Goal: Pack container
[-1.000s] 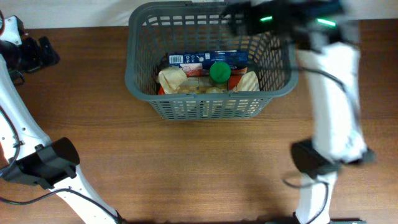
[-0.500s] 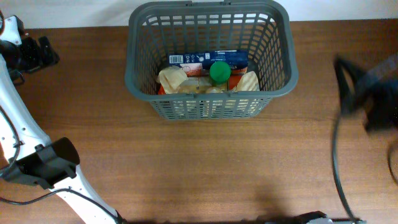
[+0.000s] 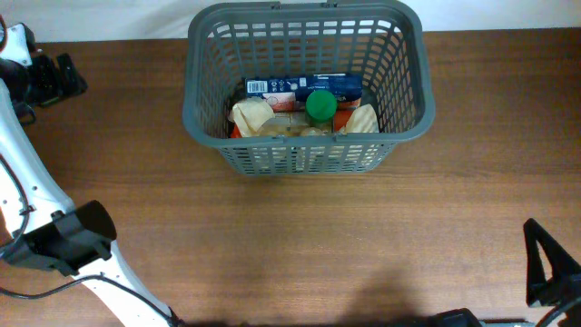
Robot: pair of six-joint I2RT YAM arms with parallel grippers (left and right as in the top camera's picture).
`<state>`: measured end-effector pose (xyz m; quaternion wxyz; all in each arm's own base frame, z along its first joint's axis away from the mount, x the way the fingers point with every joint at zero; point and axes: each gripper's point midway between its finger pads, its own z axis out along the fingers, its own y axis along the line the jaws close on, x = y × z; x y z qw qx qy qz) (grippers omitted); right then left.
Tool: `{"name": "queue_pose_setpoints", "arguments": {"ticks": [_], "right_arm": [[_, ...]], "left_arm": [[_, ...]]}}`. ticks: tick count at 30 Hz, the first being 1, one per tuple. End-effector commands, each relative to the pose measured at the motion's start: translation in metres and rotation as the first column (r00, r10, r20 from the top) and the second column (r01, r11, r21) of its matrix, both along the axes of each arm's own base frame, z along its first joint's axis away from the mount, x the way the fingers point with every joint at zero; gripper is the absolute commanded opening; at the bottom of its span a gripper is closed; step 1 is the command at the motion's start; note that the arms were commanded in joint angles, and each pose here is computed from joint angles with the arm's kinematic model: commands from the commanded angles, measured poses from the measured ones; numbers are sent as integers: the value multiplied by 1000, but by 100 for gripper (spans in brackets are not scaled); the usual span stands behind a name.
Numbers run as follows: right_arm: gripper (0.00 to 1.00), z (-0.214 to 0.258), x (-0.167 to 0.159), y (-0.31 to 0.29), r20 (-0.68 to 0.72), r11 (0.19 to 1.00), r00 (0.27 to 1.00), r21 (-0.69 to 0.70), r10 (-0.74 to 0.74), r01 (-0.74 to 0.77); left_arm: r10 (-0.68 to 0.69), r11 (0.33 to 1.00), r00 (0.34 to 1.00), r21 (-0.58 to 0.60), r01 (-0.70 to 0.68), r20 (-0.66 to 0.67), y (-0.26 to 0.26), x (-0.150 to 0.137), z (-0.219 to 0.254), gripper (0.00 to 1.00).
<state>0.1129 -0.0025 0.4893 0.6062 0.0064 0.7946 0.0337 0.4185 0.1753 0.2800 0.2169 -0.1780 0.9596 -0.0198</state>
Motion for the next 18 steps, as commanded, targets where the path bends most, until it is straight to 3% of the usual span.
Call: {"name": "queue_pose_setpoints", "arguments": {"ticks": [1, 4, 11, 15, 18], "right_arm": [[99, -1, 1, 1, -5, 1000, 1000, 11, 0, 0], [99, -4, 4, -8, -16, 999, 998, -7, -53, 53], [99, -13, 34, -12, 182, 992, 975, 40, -124, 119], [99, -82, 62, -15, 288, 988, 945, 67, -156, 143], [99, -138, 84, -6, 358, 994, 928, 66, -102, 84]], "left_arm": [[7, 1000, 1000, -10, -7, 3, -1, 1, 0, 99], [7, 1000, 1000, -10, -7, 3, -1, 1, 0, 99], [7, 1000, 1000, -10, -7, 3, -1, 1, 0, 99], [7, 1000, 1000, -10, -7, 3, -1, 1, 0, 99], [7, 1000, 1000, -10, -7, 3, -1, 1, 0, 99]]}}
